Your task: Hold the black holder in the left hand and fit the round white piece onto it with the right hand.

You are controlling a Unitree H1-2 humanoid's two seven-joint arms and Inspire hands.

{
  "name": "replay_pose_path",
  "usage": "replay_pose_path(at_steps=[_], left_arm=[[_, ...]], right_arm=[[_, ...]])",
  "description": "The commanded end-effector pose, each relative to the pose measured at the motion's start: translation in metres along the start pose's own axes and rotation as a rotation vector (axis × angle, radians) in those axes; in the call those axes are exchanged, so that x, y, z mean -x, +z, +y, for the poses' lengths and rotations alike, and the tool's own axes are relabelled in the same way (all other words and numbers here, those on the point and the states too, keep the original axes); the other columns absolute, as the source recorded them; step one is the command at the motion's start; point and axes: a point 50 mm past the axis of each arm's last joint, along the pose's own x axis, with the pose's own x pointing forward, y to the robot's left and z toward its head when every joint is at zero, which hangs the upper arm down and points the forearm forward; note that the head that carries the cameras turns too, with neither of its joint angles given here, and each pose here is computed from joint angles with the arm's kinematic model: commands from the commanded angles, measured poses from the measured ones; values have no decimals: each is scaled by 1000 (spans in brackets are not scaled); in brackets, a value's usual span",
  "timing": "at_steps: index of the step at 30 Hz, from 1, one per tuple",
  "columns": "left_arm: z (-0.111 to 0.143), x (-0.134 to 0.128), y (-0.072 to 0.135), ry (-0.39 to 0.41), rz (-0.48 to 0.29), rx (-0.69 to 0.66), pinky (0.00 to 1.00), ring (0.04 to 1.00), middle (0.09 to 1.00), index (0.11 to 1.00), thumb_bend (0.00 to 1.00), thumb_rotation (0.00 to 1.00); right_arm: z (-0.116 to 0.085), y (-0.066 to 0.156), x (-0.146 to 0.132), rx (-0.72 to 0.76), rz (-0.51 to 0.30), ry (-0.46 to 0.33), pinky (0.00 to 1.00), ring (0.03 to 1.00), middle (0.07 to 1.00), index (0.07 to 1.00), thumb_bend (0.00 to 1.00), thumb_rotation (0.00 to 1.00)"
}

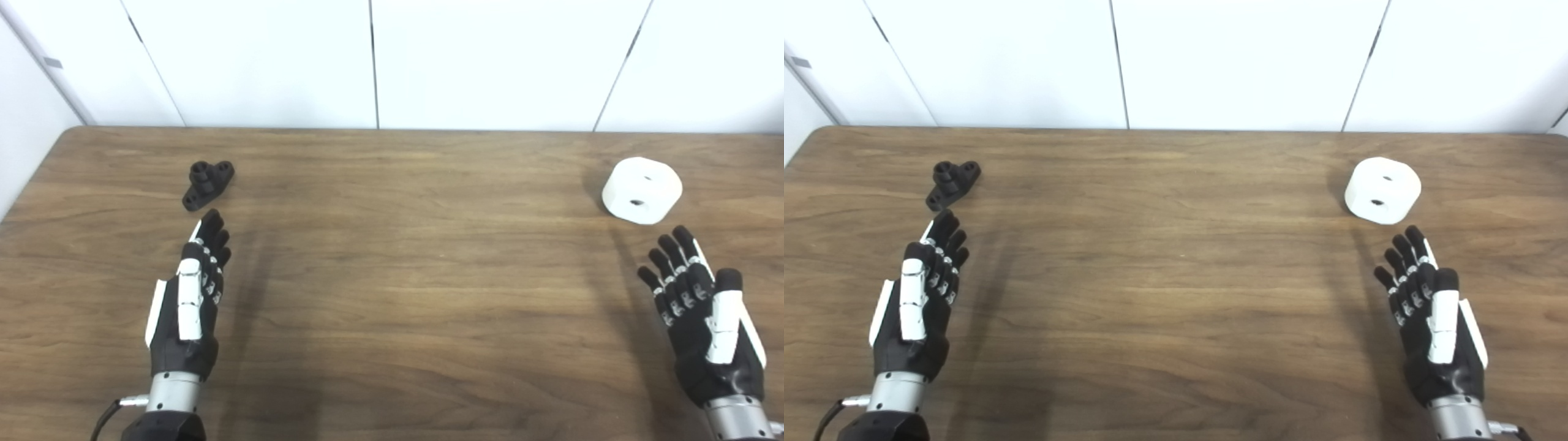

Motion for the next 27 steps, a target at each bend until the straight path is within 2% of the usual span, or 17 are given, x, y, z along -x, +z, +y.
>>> replay_pose_path(at_steps=[1,5,10,14,27], left_arm=[[18,76,-7,28,110,-61,1000,1000,1000,980,432,1000],[25,87,-8,37,135,-77,1000,1000,1000,977,441,1000],[26,92,-5,61,124,-50,1000,1000,1000,978,443,1000],[22,92,-1,54,118,-64,1000,1000,1000,979,470,1000],[11,87,6,47,87,-68,1000,995,999,983,443,1000]], right_arm=[[-4,18,3,21,-125,28,941,973,976,973,651,1000],[-5,18,6,20,-122,35,943,974,978,975,656,1000],[-8,17,7,27,-113,30,926,965,973,979,655,1000],[-13,16,6,30,-110,44,934,970,979,989,654,1000],[-20,17,5,42,-107,65,936,983,989,993,648,1000]])
